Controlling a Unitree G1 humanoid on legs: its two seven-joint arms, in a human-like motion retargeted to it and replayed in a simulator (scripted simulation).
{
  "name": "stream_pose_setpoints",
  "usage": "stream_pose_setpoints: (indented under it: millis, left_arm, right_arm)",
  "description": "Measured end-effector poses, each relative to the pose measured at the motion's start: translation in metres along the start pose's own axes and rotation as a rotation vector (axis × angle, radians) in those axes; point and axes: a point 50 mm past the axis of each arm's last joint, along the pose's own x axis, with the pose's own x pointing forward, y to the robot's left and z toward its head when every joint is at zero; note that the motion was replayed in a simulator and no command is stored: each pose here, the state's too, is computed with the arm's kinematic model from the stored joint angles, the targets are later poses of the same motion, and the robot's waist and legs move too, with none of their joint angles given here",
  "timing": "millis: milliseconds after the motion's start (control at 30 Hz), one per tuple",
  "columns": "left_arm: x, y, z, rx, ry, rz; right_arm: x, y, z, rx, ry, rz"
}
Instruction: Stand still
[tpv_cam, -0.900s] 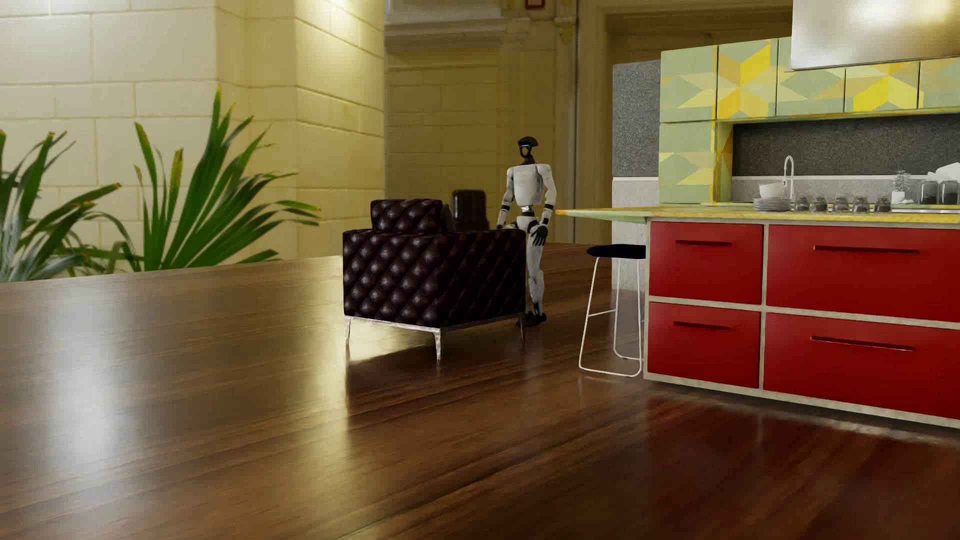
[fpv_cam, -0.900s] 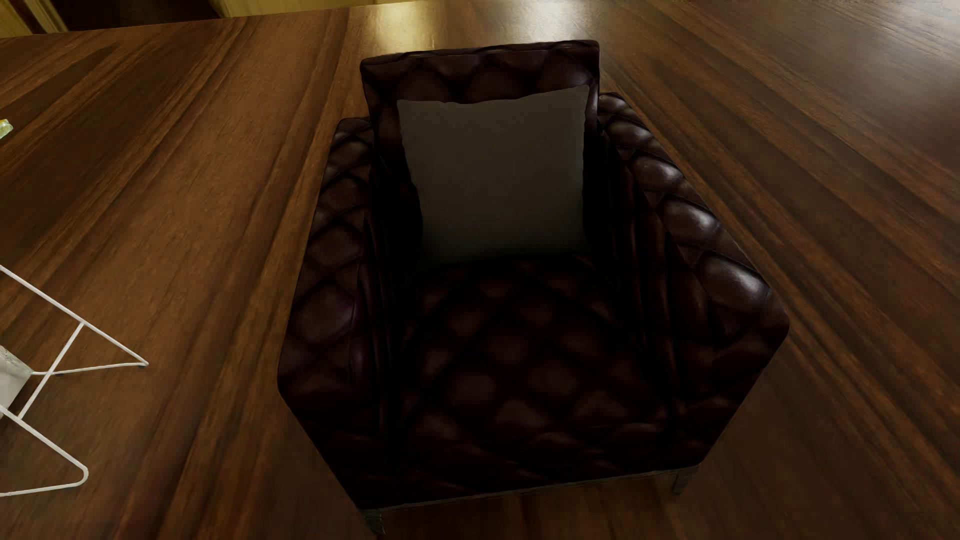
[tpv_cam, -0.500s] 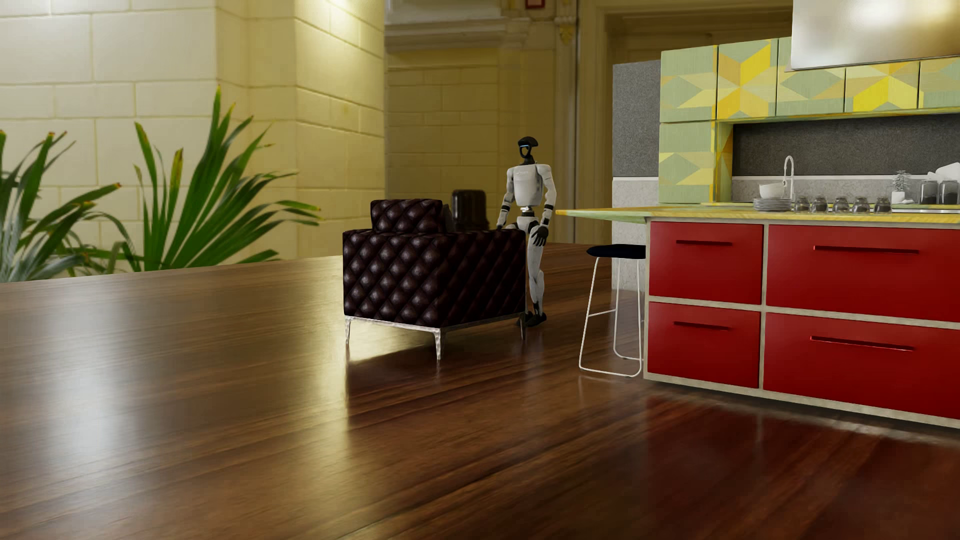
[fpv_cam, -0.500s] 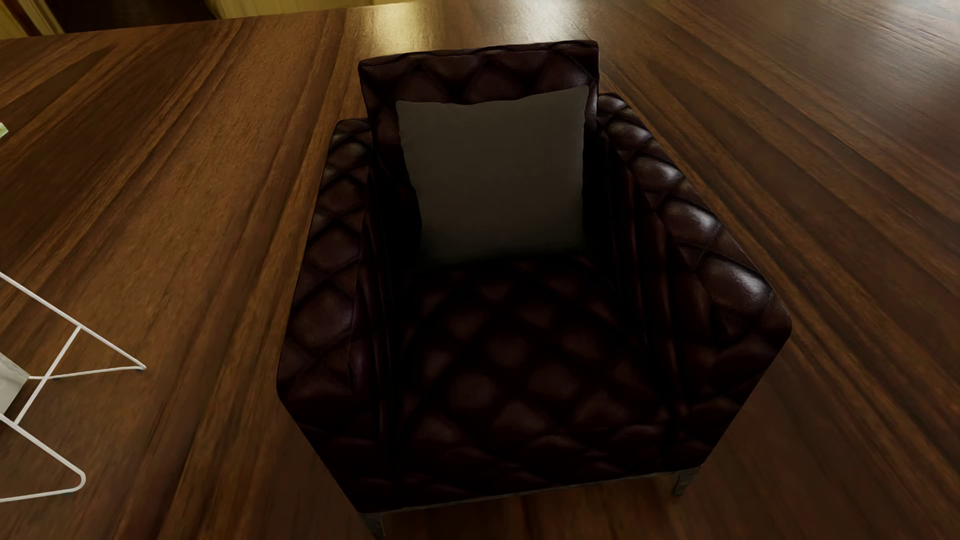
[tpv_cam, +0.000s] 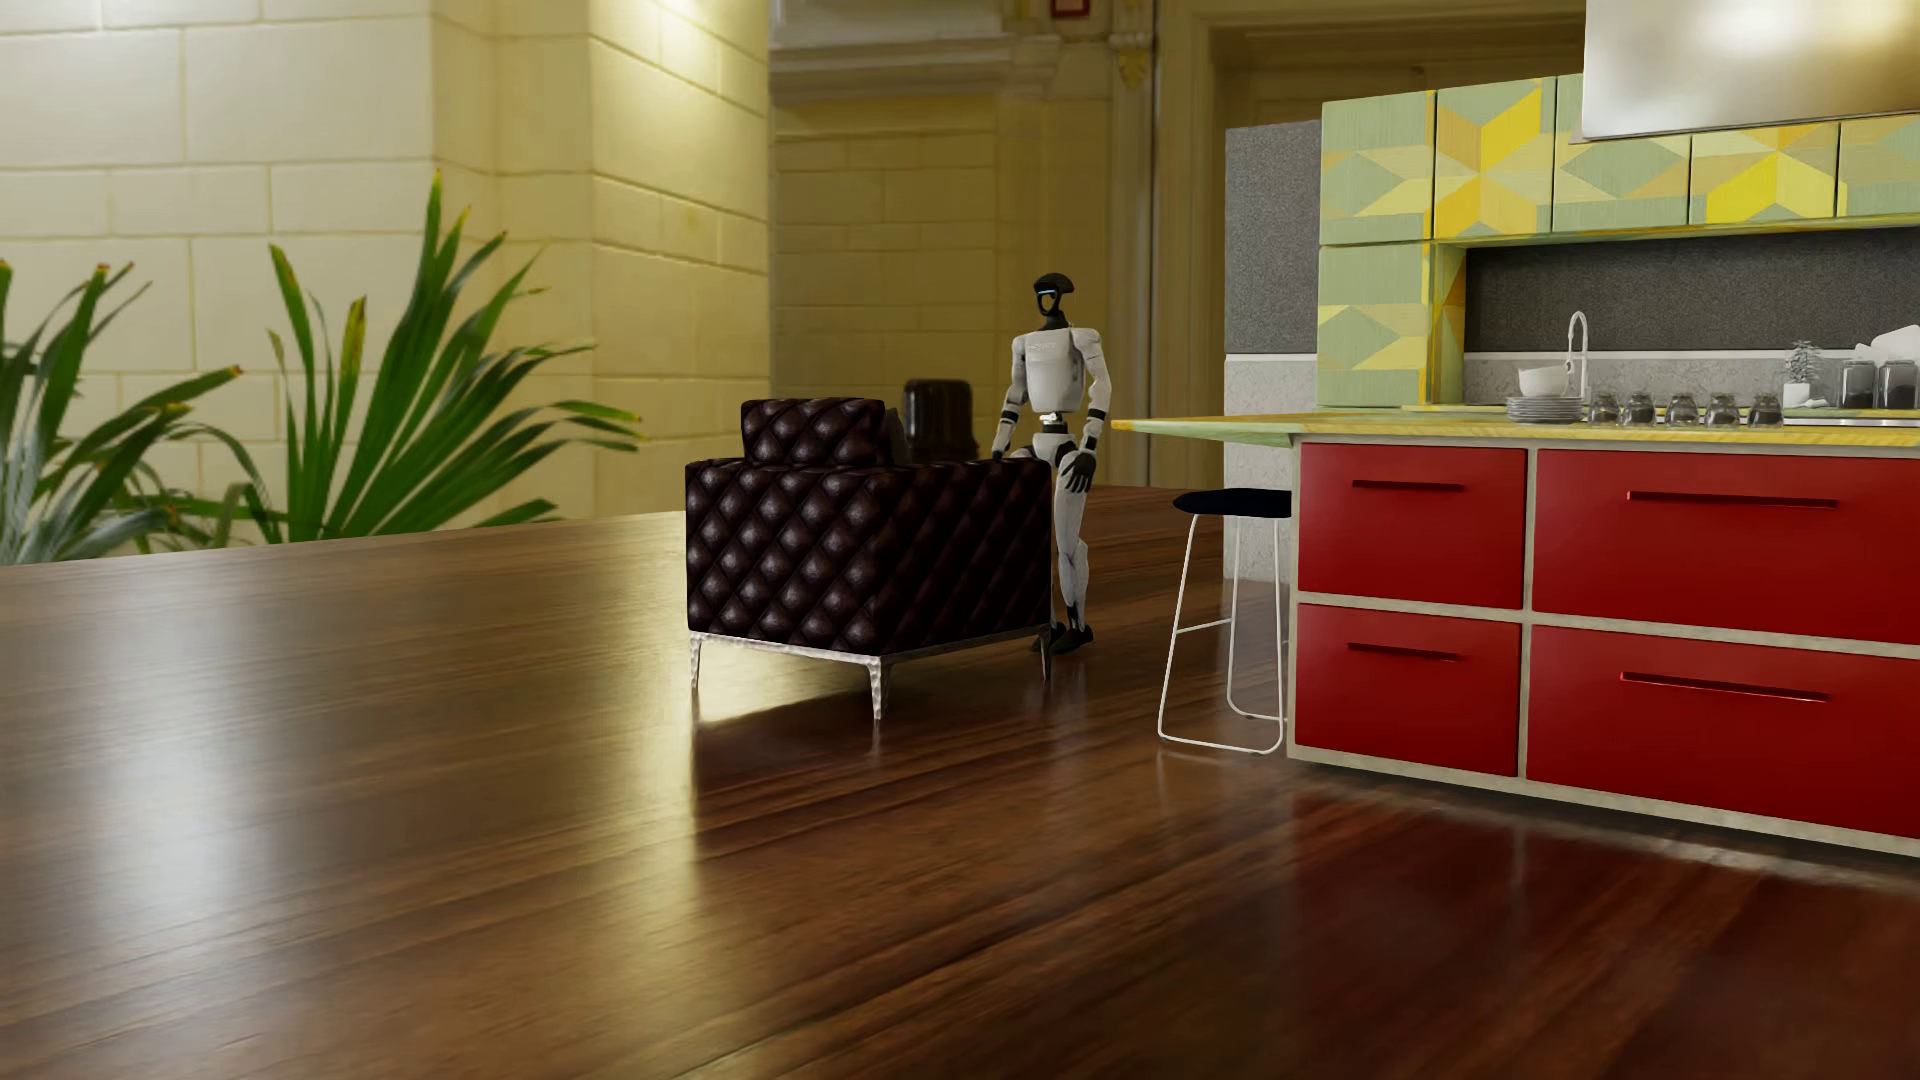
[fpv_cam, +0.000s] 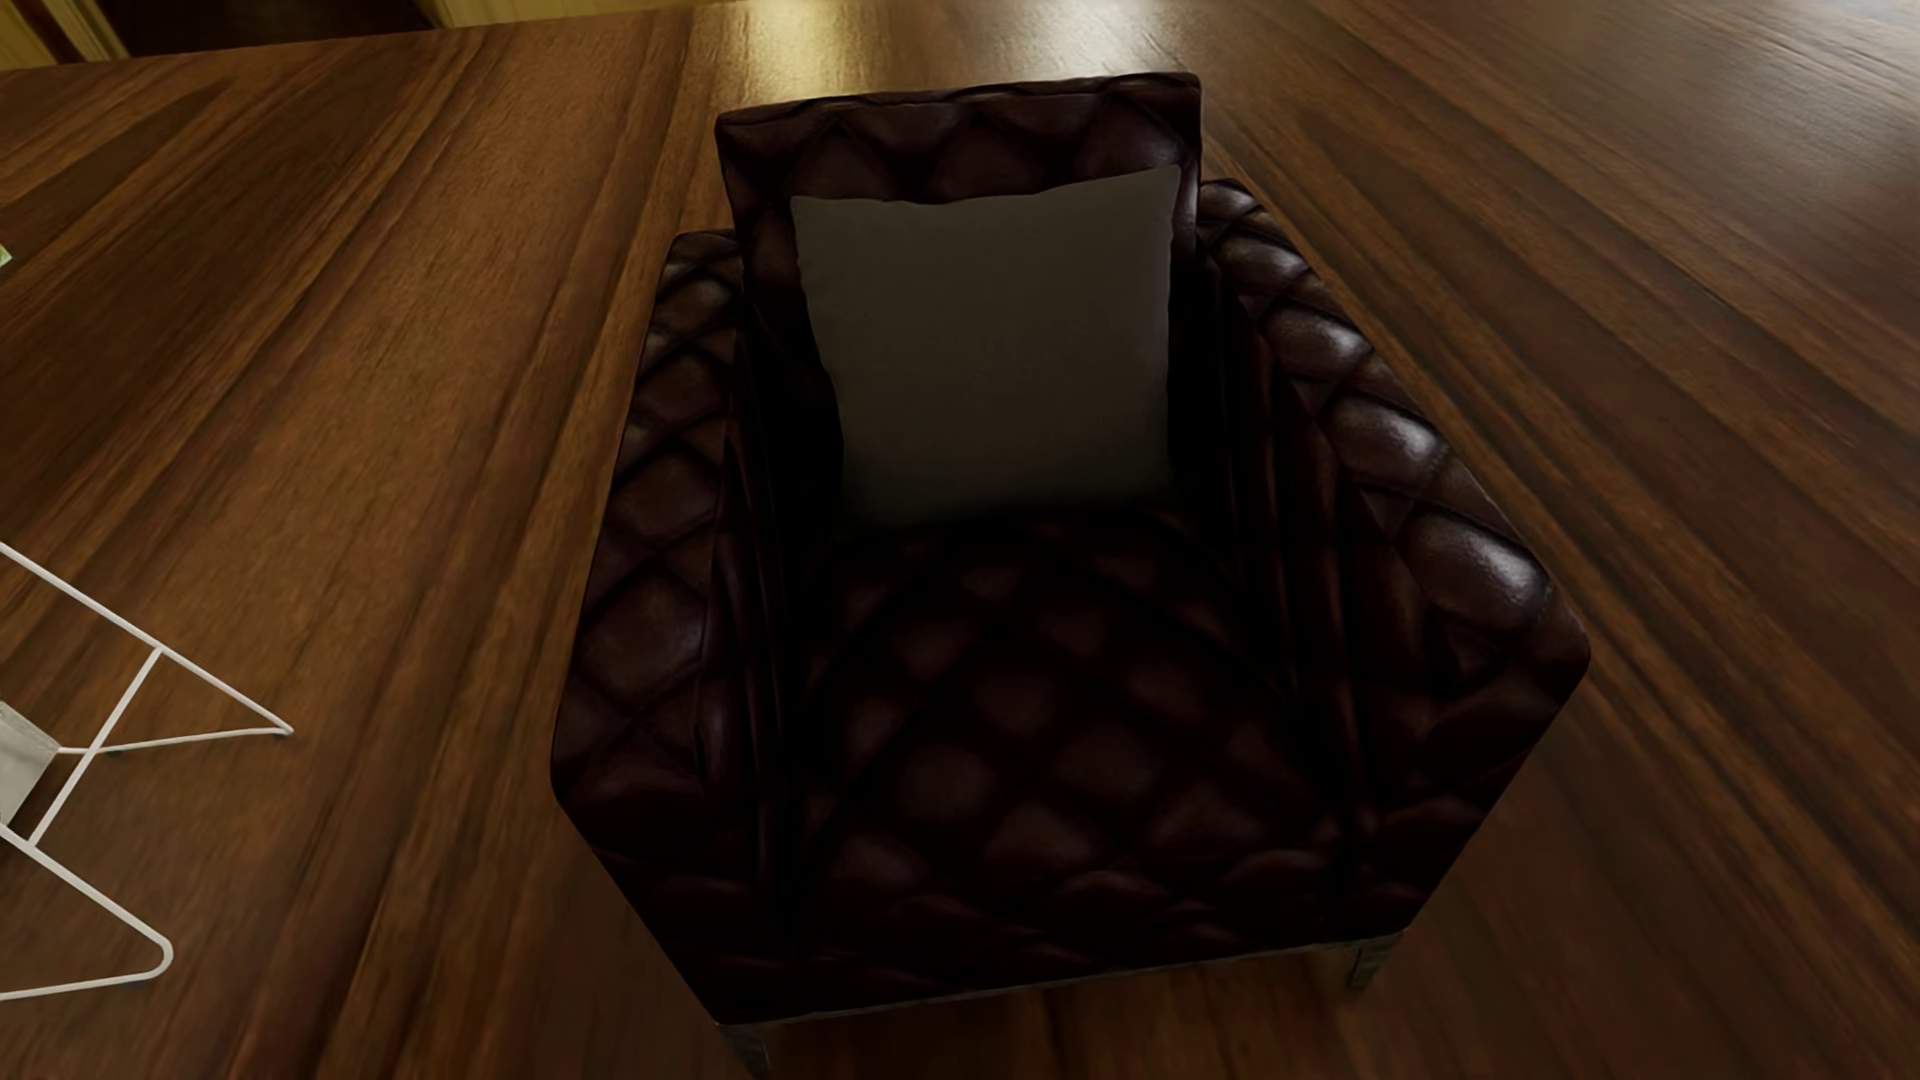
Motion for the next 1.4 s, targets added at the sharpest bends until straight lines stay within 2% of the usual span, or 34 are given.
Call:
stream_pose_setpoints:
  millis: [1100, 1400]
  left_arm:
    - [0.0008, -0.0002, 0.0044, 0.043, -0.013, -0.011]
    - [0.0008, 0.0021, 0.0027, 0.002, -0.006, 0.005]
  right_arm:
    - [0.0011, -0.0009, 0.0036, -0.035, -0.008, 0.008]
    - [0.0008, 0.0001, 0.0027, -0.015, -0.006, 0.005]
